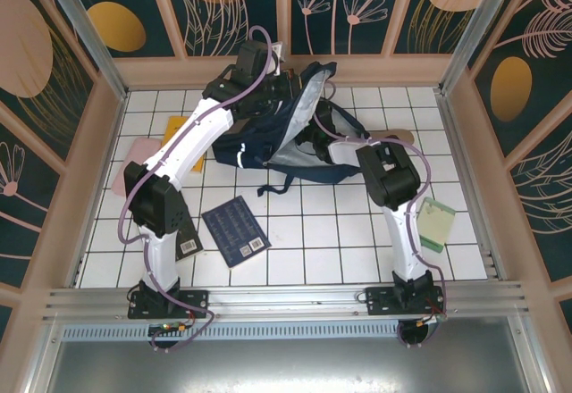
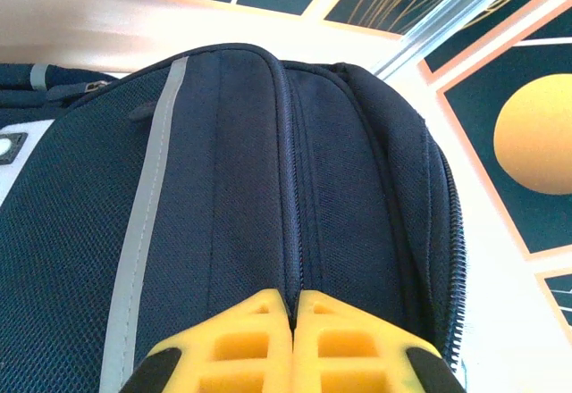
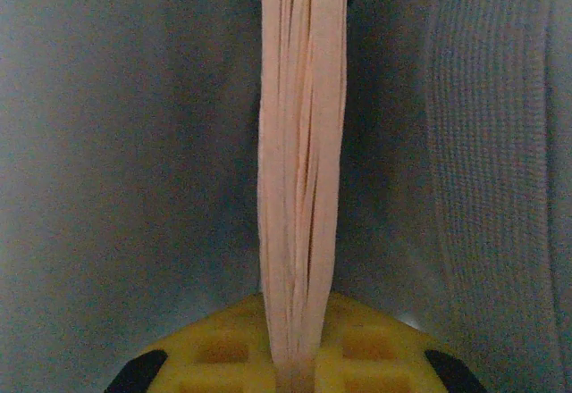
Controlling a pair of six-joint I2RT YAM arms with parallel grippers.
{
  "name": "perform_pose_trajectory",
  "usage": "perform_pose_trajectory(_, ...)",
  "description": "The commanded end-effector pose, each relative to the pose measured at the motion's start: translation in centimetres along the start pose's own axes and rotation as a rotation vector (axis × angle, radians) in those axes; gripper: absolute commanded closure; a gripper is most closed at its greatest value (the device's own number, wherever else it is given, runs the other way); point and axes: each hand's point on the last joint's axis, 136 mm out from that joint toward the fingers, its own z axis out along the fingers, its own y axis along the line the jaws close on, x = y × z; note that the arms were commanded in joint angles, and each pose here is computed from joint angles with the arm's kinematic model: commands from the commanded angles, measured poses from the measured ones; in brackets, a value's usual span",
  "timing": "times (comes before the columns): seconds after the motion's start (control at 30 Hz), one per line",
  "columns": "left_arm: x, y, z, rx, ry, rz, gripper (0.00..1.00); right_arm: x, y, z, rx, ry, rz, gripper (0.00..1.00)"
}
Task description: Pack books, pencil case, and school supplies into a backpack
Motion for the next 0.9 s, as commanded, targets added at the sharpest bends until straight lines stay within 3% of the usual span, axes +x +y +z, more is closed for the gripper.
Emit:
perform_pose_trajectory(0.0,-4.5,-3.6,-2.5,0.115,-0.168,0.028,1.00,0.3,1.0,0.9,-0.012,0.022,-0.024,0.79)
perform_pose_trajectory(0.23,-3.8,-1.7,-1.5,0.045,-0.167,0.032,1.00,-0.2,1.6,-0.7,0.054,0.015,-0.117,0.37)
perform_pose_trajectory(0.4,-2.8,-0.2,-0.6,-0.001,-0.151,0.033,1.00,-1.4,1.9,-3.7,0.104,-0.026,-0.167,0.24)
perform_pose_trajectory(0.63,-1.2,1.9,1.1,-0.049,-0.120,0.019,1.00,-2.5,1.0,-9.2,0.205,-0.073,-0.229,0.23)
perform_pose_trajectory(0.87,0.5,3.9,2.8,-0.091,-0.093,0.018,1.00,-3.1,0.1,-17.0,0.317,-0.152,-0.297,0.23)
